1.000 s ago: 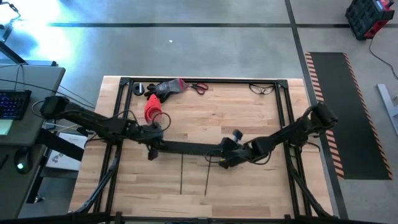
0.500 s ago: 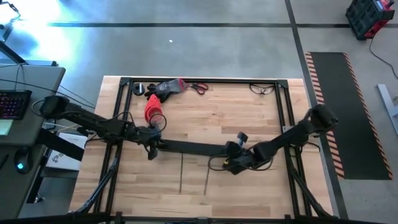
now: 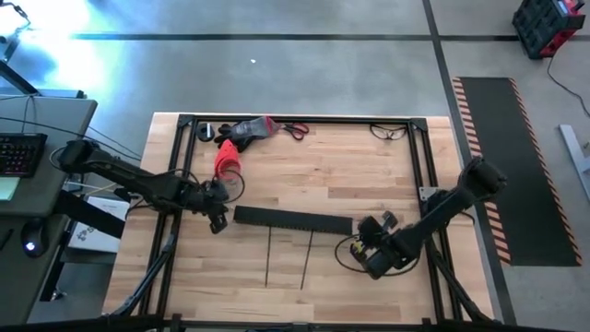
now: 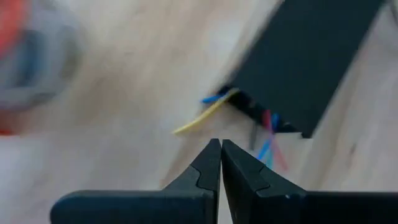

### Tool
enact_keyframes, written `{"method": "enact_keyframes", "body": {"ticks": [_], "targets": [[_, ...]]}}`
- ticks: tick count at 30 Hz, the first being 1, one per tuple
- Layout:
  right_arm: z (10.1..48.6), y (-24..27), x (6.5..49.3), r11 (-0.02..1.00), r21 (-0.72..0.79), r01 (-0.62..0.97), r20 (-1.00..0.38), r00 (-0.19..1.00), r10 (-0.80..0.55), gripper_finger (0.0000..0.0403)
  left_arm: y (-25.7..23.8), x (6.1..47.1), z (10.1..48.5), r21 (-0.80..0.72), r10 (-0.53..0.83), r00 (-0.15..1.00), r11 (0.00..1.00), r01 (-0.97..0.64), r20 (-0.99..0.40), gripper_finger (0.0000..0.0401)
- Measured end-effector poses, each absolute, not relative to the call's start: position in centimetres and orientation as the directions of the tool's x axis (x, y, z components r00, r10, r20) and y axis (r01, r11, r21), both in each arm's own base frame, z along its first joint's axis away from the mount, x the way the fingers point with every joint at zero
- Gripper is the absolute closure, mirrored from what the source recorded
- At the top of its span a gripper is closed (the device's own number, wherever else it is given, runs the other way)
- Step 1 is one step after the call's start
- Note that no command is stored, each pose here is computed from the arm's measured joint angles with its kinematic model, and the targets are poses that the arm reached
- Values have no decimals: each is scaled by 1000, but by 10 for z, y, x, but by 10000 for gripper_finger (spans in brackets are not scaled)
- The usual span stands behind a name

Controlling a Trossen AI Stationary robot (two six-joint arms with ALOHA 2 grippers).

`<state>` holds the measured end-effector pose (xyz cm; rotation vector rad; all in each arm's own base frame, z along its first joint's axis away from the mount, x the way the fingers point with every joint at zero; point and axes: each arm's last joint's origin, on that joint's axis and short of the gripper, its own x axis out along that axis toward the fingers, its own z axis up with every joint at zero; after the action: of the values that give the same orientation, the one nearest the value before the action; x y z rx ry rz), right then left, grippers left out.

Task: Ziptie cables
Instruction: Close the cable duct

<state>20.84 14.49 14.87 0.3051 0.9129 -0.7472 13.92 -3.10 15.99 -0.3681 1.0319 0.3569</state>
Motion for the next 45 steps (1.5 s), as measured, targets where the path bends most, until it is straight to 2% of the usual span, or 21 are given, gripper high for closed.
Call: {"method": "enact_keyframes", "body": {"ticks": [3, 9, 15, 22, 25, 31, 36, 40, 45], "targets": [[135, 147, 212, 712, -67, 699, -819, 369, -440, 403, -36, 145, 144, -208, 88, 566, 875, -438, -820, 401], [117, 145, 223, 696, -77, 714, -834, 337, -438, 403, -43, 157, 129, -254, 73, 635, 876, -409, -769, 401], [113, 141, 229, 705, -85, 704, -840, 330, -431, 403, -48, 169, 121, -220, 96, 627, 887, -406, -773, 401], [129, 141, 224, 687, -189, 701, -830, 260, -494, 403, -48, 166, 132, -129, 163, 542, 878, -461, -825, 401], [134, 145, 223, 696, -209, 687, -816, 270, -511, 403, -48, 162, 138, -95, 193, 518, 872, -479, -833, 401], [129, 138, 224, 667, -183, 722, -806, 278, -523, 403, -49, 158, 138, -117, 185, 516, 860, -497, -836, 401], [128, 132, 242, 720, -143, 679, -788, 362, -498, 403, -49, 158, 124, -121, 180, 517, 860, -496, -837, 401], [127, 129, 248, 777, -181, 603, -795, 376, -476, 403, -49, 158, 119, -113, 185, 517, 863, -492, -835, 401], [135, 123, 241, 710, -239, 663, -784, 300, -544, 403, -49, 157, 123, -128, 180, 527, 859, -496, -831, 401]]}}
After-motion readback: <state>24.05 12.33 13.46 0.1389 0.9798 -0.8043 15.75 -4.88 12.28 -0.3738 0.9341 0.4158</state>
